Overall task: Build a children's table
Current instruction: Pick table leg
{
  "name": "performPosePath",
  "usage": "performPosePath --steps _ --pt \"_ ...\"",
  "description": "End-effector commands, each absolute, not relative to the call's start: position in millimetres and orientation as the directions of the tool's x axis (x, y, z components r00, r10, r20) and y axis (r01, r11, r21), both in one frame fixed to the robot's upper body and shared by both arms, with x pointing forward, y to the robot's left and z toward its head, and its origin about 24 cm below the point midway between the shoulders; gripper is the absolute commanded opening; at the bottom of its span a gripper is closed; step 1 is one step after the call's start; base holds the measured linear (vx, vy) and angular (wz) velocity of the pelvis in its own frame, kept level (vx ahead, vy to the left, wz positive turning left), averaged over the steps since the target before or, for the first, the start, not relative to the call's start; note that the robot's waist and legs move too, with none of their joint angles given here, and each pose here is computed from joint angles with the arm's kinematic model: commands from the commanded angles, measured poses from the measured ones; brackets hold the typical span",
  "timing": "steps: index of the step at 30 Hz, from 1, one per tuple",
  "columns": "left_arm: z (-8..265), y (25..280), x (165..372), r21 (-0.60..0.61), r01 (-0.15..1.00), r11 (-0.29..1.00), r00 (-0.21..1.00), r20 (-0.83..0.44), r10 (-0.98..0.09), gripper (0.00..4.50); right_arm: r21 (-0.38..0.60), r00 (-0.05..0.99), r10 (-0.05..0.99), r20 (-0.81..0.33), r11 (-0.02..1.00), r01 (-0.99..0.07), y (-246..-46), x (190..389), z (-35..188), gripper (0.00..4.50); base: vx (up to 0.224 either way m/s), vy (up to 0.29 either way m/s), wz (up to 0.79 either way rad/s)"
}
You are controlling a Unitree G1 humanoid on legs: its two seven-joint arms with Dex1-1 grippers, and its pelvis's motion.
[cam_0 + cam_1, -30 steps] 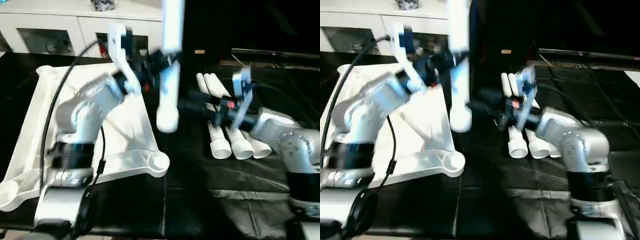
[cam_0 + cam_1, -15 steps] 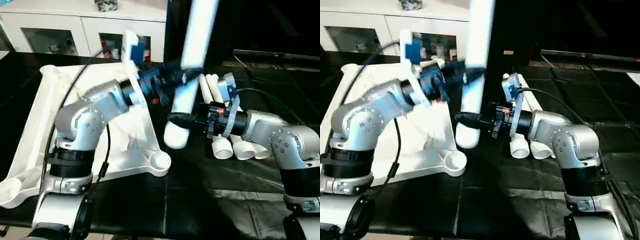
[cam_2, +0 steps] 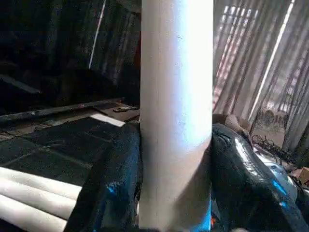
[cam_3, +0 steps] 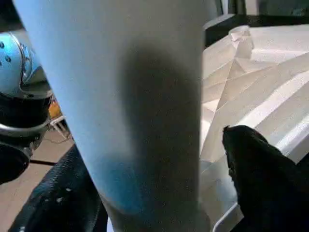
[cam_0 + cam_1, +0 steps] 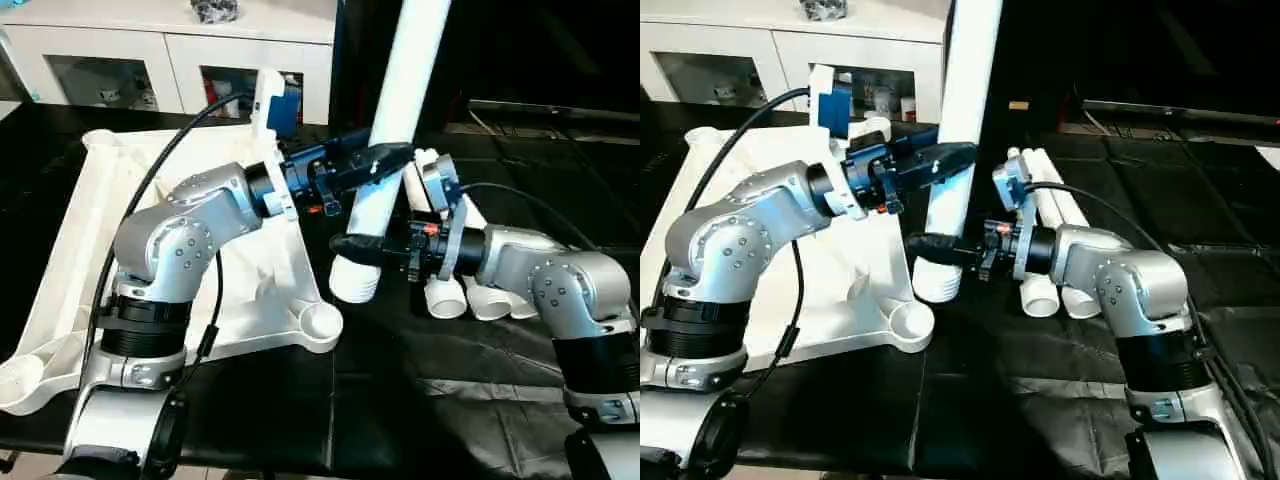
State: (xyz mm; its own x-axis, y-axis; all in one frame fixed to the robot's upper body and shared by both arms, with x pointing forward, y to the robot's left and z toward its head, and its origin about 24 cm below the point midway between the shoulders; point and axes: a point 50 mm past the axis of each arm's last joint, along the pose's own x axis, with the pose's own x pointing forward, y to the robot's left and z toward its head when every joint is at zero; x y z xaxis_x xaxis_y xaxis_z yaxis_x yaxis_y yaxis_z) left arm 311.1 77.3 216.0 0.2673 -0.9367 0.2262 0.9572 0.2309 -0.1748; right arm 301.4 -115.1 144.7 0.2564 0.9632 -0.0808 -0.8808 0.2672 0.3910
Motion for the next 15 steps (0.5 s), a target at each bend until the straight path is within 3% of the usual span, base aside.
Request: performPosePath --steps 1,15 --pt "225.0 72.6 305.4 -0.134 0.972 0.193 0.221 0.242 -0.945 1.82 0.392 0.256 0.962 -0.1 0.274 -0.878 -115.2 302.7 145.3 3.35 0.0 0.0 0.0" --pt "226.3 68.1 301.8 -0.126 0.979 0.161 0.188 0.248 -0.95 1.82 0.413 0.257 0.962 -0.095 0.273 -0.869 -113.1 302.8 141.3 2.32 0.0 0.0 0.0"
